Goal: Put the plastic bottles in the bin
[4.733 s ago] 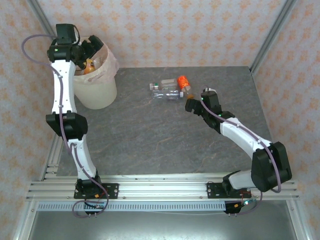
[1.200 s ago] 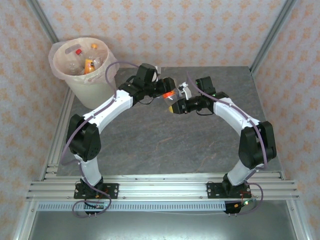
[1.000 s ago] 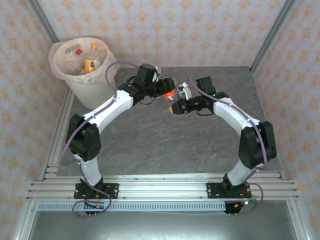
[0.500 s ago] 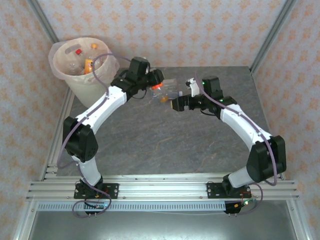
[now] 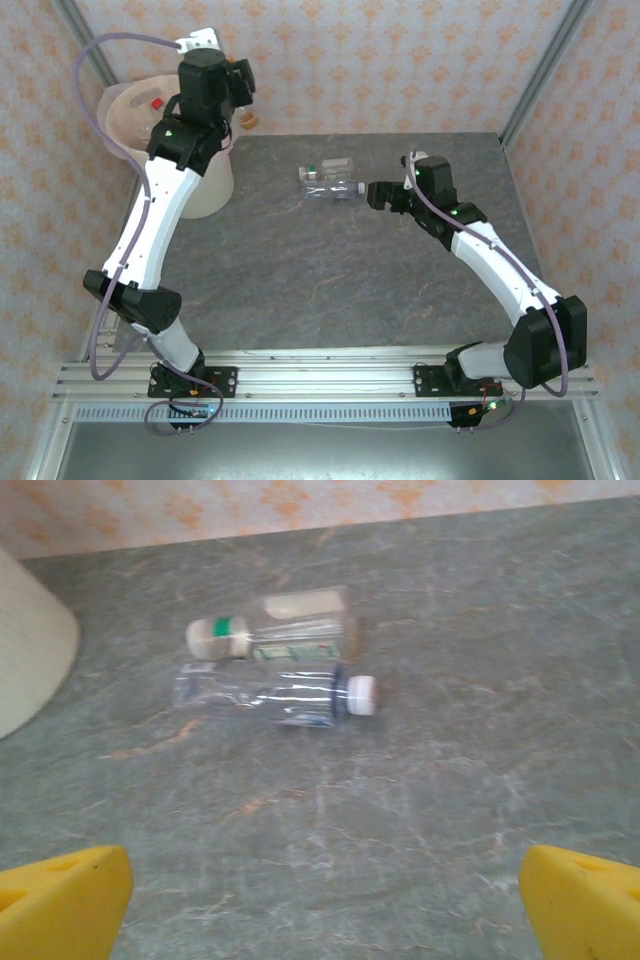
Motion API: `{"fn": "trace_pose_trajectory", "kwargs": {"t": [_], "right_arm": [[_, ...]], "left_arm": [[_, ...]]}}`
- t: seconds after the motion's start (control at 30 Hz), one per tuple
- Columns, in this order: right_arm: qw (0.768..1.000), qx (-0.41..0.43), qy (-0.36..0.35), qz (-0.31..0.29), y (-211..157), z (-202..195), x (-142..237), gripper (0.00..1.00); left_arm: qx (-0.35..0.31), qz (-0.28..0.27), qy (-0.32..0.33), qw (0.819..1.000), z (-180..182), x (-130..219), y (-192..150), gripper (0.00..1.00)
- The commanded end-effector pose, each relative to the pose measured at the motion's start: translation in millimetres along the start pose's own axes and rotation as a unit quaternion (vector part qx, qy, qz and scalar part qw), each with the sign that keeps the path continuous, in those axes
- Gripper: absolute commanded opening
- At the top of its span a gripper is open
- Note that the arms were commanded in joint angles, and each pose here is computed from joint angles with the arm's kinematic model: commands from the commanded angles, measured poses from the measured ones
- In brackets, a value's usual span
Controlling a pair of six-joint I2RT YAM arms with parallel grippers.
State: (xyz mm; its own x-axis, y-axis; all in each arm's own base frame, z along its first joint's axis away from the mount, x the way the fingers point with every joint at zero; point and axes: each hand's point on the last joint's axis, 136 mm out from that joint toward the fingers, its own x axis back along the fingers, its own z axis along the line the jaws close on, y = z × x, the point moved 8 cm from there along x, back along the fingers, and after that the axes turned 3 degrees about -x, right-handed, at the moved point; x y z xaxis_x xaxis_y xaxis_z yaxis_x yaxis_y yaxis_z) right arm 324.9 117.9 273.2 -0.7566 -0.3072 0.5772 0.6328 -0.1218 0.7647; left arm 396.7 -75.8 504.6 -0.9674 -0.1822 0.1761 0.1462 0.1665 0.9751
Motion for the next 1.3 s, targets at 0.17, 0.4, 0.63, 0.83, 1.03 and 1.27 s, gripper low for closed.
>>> {"fn": "trace_pose_trajectory", "kwargs": {"t": [0.17,0.4,0.63,0.83,1.03,1.27], "right_arm": [[0.997,-0.021,-0.065,-0.044,-1.3,-14.0,6.9,0.99],[0.995,-0.029,-0.087,-0.040,-5.8,-20.1,4.6,0.99],[0.993,-0.024,-0.111,-0.038,-10.9,-26.7,8.4,0.99],[0.991,-0.027,-0.126,-0.040,-14.8,-32.2,10.5,0.99],[0.990,-0.034,-0.132,-0.045,-13.1,-33.9,10.4,0.99],[0.990,-0.044,-0.129,-0.049,-12.1,-33.3,11.5,0.99]], "left_arm": [[-0.093,-0.077,0.190,0.974,59.2,-0.1,35.4,0.54],[-0.089,-0.116,0.258,0.955,106.2,-38.3,36.0,0.54],[-0.117,-0.080,0.282,0.949,151.7,-85.1,27.1,0.54],[-0.135,-0.016,0.282,0.950,187.6,-126.0,5.9,0.55],[-0.149,0.063,0.247,0.955,203.2,-163.1,-32.9,0.73],[-0.118,0.070,0.219,0.966,198.9,-167.6,-28.4,0.86]]}}
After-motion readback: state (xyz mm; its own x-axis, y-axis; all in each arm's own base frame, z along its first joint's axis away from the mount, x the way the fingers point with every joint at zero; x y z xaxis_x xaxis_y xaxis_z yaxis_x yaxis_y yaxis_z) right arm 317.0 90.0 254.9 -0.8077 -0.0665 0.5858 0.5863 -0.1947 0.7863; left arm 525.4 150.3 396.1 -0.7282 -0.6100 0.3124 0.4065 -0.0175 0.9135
